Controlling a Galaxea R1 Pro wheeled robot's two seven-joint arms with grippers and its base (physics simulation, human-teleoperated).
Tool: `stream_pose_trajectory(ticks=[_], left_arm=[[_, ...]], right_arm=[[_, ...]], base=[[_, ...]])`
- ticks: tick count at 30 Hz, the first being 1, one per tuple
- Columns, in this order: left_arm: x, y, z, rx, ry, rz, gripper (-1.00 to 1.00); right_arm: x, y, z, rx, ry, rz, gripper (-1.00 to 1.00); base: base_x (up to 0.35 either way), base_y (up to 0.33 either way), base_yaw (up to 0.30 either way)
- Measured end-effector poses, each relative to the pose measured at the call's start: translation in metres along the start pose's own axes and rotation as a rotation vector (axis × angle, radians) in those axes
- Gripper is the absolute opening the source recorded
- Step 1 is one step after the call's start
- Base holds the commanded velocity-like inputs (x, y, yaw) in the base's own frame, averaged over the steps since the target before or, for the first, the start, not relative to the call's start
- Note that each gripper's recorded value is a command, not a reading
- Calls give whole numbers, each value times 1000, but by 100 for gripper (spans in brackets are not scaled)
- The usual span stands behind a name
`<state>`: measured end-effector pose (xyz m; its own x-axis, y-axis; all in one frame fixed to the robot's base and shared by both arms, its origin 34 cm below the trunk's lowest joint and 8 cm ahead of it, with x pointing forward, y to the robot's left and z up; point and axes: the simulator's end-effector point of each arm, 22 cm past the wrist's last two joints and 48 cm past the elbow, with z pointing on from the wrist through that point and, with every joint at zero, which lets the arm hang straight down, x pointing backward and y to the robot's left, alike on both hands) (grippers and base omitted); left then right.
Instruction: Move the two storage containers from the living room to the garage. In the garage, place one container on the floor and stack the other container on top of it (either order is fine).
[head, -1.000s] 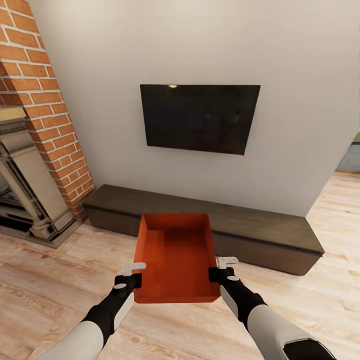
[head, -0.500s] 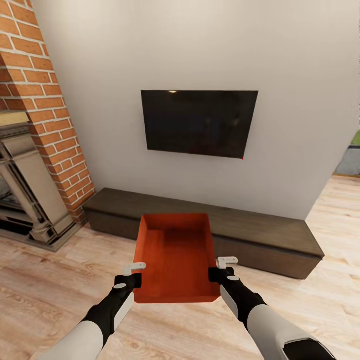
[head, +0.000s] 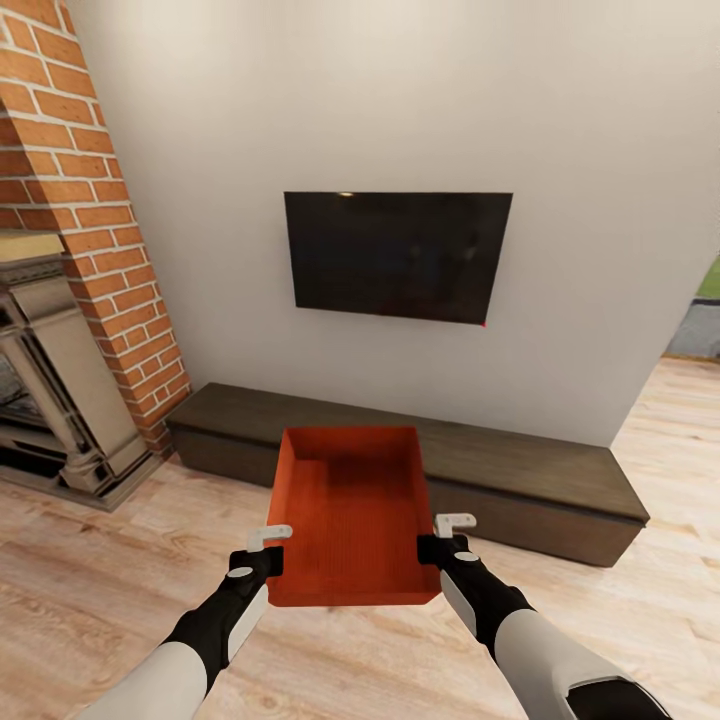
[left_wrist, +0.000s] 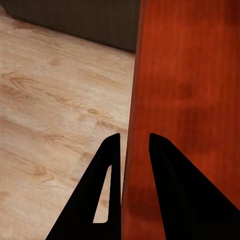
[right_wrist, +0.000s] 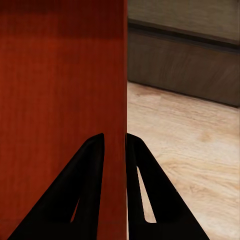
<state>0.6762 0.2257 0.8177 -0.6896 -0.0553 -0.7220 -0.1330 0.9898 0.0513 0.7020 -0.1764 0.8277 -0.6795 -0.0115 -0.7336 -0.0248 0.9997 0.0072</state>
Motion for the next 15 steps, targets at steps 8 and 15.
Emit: stream_pose_trajectory(ticks=[8, 15], left_arm=[[-7, 0, -3, 1, -13, -3, -100], [-13, 0, -7, 1, -25, -6, -100]], right_arm=[[-7, 0, -4, 0, -13, -1, -100], [-14, 0, -7, 0, -25, -2, -100]], base=[[0, 0, 0], [0, 0, 0]])
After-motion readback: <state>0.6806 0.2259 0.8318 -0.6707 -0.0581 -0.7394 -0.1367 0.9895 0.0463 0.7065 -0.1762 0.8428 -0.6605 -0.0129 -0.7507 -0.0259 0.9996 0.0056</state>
